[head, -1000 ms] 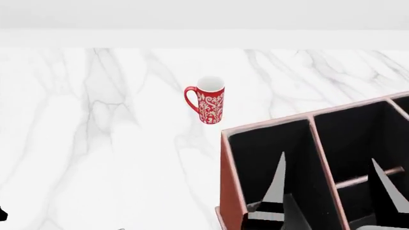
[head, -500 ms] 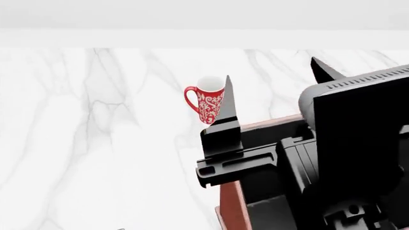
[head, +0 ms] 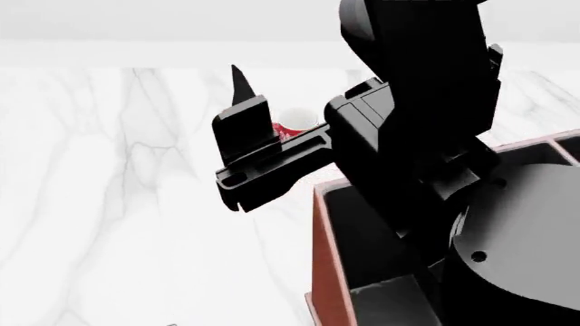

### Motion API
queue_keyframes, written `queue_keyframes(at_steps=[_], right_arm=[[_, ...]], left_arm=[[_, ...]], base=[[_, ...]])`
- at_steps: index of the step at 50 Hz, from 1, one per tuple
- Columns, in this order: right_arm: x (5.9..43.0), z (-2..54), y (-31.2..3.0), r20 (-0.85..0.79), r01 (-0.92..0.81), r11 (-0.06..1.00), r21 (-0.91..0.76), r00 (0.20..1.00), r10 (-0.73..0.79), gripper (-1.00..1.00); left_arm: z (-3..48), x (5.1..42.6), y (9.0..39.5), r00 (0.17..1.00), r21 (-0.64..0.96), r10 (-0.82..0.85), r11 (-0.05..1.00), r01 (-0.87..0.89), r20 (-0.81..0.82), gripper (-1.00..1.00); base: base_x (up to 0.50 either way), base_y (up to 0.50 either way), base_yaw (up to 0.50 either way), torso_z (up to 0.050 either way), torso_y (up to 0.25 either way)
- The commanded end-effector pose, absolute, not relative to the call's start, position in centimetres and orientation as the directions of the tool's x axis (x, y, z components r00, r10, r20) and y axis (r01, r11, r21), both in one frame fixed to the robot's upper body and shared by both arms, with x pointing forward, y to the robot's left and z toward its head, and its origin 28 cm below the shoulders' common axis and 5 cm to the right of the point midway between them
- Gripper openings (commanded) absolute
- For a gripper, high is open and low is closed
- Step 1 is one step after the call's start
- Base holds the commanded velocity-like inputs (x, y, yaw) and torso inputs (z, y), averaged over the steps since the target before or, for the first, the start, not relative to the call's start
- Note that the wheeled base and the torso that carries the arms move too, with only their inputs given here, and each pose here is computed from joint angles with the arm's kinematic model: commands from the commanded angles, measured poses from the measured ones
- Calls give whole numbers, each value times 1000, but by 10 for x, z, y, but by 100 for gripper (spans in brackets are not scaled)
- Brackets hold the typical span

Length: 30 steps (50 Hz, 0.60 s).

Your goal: Pick up the book and place it in the left compartment of the caddy.

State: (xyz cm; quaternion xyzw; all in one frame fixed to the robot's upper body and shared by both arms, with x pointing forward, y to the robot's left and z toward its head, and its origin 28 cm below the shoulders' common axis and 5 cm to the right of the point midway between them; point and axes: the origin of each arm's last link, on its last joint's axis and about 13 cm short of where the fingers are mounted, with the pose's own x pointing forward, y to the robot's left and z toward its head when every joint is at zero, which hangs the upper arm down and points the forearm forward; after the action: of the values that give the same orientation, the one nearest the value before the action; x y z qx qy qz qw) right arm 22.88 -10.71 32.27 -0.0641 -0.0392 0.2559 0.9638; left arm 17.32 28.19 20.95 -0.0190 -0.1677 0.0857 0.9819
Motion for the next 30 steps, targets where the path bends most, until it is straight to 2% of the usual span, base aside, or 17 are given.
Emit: queue_keyframes(at_steps=[1, 3, 7, 11, 17, 19, 21, 27, 30], right_arm=[[242, 338, -98, -39, -644, 756, -120, 764, 644, 100], [245, 340, -94, -69, -676, 720, -160, 735, 675, 100], [249, 343, -86, -68, -756, 645, -114, 653, 754, 100], [253, 337, -78, -96, -782, 600, -166, 619, 780, 100], [261, 336, -69, -171, -841, 519, -151, 539, 825, 100], [262, 337, -65, -182, -874, 477, -87, 485, 855, 100], [264, 336, -63, -202, -872, 472, -130, 489, 848, 100], [272, 327, -53, -278, -912, 388, -130, 409, 869, 100], [275, 322, -51, -303, -918, 376, -127, 397, 867, 100]], left_arm=[[213, 175, 286, 923, -71, 190, 982, -177, 335, 100], [212, 176, 287, 922, -70, 193, 981, -180, 337, 100], [213, 176, 288, 920, -69, 192, 981, -180, 340, 100], [213, 177, 289, 919, -66, 195, 981, -184, 343, 100], [215, 178, 294, 914, -61, 200, 980, -190, 352, 100], [216, 178, 295, 910, -59, 207, 978, -199, 358, 100], [216, 178, 296, 910, -63, 208, 978, -199, 359, 100], [220, 175, 299, 903, -67, 214, 977, -204, 373, 100], [221, 175, 301, 902, -73, 219, 976, -206, 372, 100]], base=[[0, 0, 0, 0, 0], [0, 0, 0, 0, 0], [0, 0, 0, 0, 0], [0, 0, 0, 0, 0], [0, 0, 0, 0, 0], [0, 0, 0, 0, 0], [0, 0, 0, 0, 0], [0, 0, 0, 0, 0], [0, 0, 0, 0, 0]])
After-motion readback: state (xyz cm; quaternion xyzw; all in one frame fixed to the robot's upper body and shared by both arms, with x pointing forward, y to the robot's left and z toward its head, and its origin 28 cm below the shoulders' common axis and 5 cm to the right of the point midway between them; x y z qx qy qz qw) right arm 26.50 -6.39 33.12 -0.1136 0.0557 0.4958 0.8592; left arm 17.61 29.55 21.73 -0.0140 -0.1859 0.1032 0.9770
